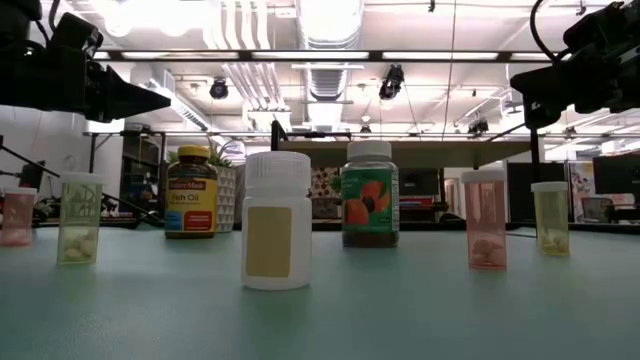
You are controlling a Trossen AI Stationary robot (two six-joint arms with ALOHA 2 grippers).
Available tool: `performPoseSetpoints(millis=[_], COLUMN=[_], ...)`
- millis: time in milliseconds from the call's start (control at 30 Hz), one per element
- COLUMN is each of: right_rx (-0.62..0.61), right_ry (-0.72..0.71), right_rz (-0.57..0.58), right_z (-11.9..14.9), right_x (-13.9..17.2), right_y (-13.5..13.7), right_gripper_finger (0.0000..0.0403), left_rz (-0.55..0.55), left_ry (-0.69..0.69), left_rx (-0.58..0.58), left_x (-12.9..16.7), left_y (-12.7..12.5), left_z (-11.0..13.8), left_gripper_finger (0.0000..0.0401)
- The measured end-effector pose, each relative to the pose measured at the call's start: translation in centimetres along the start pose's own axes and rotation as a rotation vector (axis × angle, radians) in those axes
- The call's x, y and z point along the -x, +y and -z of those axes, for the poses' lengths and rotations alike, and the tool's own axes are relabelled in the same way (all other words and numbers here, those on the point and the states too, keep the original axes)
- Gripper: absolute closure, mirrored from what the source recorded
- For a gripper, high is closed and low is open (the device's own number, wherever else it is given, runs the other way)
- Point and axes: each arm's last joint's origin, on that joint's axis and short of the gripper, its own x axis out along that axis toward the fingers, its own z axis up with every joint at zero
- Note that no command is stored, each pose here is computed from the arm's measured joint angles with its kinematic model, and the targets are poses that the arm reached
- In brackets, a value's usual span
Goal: Pick and place medicine bottles onto shelf by color
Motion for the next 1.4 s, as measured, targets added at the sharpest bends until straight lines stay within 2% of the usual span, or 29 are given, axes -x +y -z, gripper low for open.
performPoseSetpoints(millis=[1400], right_rx=[0.014], right_ry=[0.0], right_rz=[0.0], right_z=[-0.01], right_x=[0.0], right_y=[0.0], right_gripper_finger=[0.0394], left_rz=[0.0], left_ry=[0.0], left_rx=[0.0], left_x=[0.0], left_y=[0.0], left_z=[0.0], left_gripper_finger=[0.0401])
